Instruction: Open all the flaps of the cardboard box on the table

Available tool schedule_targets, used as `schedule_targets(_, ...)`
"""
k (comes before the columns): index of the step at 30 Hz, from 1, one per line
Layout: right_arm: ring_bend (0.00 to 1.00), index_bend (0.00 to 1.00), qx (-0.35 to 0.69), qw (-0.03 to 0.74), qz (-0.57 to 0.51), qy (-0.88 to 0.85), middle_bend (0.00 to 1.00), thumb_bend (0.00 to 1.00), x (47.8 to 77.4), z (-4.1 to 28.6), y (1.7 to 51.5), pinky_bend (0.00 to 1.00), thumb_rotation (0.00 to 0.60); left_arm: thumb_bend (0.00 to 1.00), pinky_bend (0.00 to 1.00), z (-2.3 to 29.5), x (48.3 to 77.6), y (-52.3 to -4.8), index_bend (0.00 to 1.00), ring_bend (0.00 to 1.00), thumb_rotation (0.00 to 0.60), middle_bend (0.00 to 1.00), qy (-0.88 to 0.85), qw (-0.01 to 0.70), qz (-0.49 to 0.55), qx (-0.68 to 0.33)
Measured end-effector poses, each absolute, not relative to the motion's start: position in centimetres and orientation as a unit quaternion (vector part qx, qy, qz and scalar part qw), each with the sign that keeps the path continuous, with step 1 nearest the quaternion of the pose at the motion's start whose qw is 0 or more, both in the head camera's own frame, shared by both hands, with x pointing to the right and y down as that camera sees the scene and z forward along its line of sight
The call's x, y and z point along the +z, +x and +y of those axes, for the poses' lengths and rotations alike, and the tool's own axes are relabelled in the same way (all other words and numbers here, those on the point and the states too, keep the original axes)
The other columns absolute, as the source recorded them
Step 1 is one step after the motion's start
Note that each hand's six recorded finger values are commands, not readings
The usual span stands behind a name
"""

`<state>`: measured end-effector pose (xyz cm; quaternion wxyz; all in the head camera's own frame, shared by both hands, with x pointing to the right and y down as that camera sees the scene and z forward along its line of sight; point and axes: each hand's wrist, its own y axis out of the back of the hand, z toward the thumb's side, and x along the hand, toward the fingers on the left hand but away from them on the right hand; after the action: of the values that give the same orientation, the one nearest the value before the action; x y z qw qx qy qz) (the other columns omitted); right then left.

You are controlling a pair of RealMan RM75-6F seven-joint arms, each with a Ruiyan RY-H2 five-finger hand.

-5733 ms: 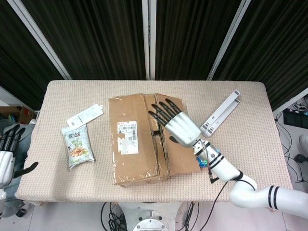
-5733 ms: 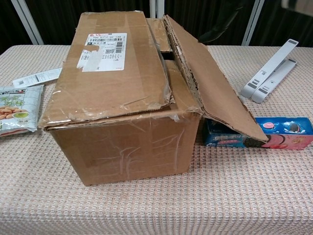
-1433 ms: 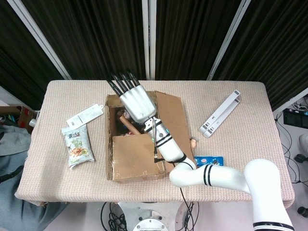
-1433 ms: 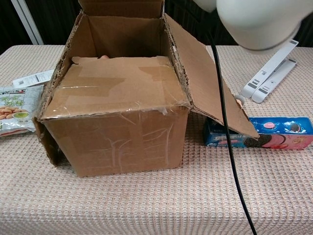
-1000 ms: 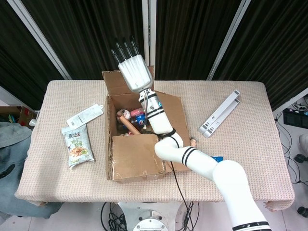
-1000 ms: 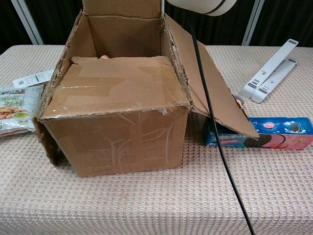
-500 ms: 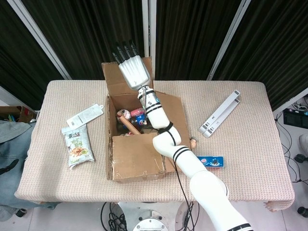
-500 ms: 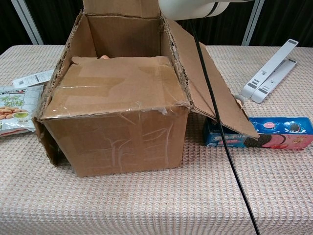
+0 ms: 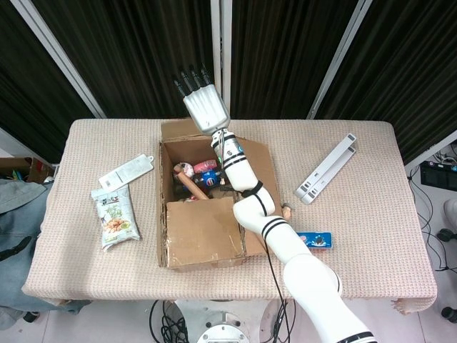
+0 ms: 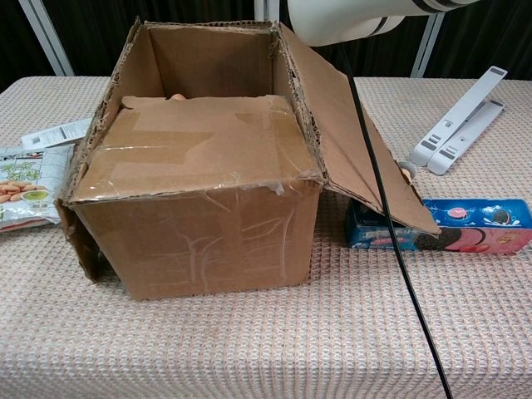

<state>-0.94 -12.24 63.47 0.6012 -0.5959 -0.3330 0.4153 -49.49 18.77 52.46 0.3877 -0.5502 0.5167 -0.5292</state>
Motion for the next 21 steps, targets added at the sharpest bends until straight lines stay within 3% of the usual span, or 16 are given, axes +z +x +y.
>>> schedule_targets(2, 0.0, 0.0, 0.397, 0.587, -0.346, -0.615, 0.0, 0.2, 63.2, -12.0, -1.4, 0.0, 0.6, 0.09, 0.18, 18.8, 52.5, -49.5, 0.05, 0.07, 0.599, 0.0, -0.552, 0.383, 0.518, -0.529)
schedule_targets(10, 0.0, 0.0, 0.323, 0.536, -0.365, -0.69, 0.0, 0.47, 61.7, -10.6, -2.6, 0.0, 0.6, 0.09, 0.18, 18.4, 53.2, -48.8, 0.05, 0.07, 0.6, 0.0, -0.568, 0.379, 0.507, -0.525)
schedule_targets(16, 0.0, 0.0, 0.294, 0.506, -0.334, -0.739, 0.02, 0.47, 59.7, -8.4, -2.3, 0.0, 0.6, 0.09, 0.18, 18.1, 53.6, -48.3, 0.05, 0.07, 0.599, 0.01, -0.577, 0.375, 0.508, -0.518)
schedule_targets(21, 0.0, 0.0, 0.305, 0.455, -0.286, -0.786, 0.05, 0.4, 56.9, -5.8, -1.0, 0.0, 0.6, 0.09, 0.18, 18.0, 54.1, -47.7, 0.05, 0.07, 0.6, 0.01, -0.587, 0.369, 0.507, -0.512)
